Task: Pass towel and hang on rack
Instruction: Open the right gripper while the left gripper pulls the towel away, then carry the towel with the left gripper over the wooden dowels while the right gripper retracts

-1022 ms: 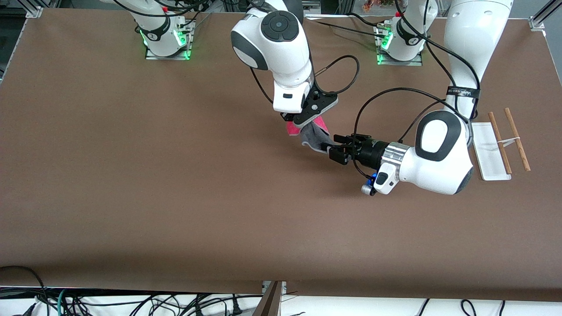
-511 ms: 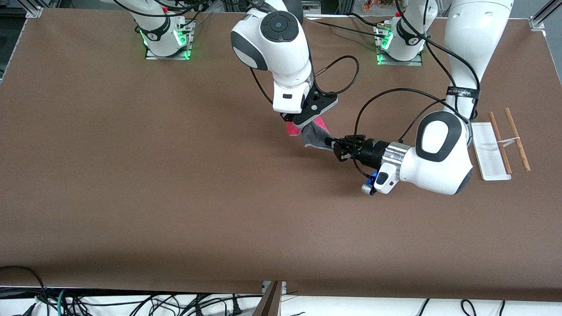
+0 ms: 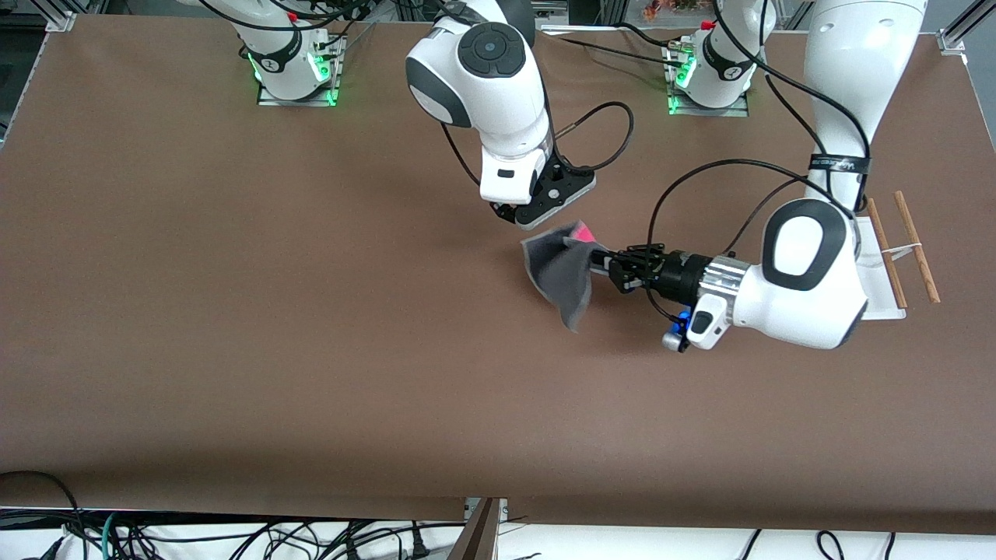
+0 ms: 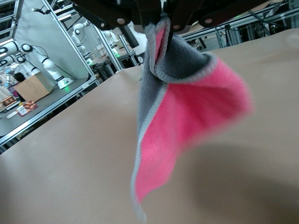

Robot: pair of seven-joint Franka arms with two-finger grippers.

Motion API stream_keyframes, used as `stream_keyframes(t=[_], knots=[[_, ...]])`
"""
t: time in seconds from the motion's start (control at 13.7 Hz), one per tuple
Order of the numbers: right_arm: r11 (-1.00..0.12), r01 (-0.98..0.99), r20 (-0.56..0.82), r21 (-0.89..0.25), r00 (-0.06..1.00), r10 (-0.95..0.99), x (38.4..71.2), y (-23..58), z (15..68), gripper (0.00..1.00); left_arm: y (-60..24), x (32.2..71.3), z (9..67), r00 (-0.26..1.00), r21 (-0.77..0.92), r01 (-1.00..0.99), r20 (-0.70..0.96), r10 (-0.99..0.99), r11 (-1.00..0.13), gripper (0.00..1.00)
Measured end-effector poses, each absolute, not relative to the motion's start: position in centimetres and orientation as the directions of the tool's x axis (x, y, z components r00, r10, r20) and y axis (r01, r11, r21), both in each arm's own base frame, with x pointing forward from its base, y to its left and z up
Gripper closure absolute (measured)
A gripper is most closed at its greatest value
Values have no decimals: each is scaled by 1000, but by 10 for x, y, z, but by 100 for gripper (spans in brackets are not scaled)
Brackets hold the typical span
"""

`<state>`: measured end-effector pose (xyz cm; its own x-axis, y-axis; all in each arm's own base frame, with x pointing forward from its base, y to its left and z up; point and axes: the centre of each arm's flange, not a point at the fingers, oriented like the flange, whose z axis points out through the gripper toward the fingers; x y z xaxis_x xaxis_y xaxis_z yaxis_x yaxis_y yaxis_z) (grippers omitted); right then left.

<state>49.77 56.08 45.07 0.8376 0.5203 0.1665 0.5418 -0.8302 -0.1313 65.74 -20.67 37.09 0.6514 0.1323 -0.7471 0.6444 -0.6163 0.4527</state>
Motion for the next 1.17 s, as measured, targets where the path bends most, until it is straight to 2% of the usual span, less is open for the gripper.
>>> stream_keyframes(t=[0.22, 0.37, 0.66, 1.17], knots=[[-834, 536, 167, -131, 841, 514, 502, 557, 451, 16, -175, 668, 380, 655, 463, 665, -738, 161, -586, 97], [-836, 533, 167, -129, 843, 511, 504, 555, 451, 0, -155, 672, 388, 656, 469, 673, -737, 167, -572, 97], [-871, 485, 156, -85, 869, 469, 532, 527, 447, 0, -92, 677, 399, 641, 468, 691, -750, 167, -551, 97], [-953, 301, 162, -35, 943, 292, 616, 405, 482, 0, 41, 660, 412, 786, 478, 473, -609, 108, -740, 97]])
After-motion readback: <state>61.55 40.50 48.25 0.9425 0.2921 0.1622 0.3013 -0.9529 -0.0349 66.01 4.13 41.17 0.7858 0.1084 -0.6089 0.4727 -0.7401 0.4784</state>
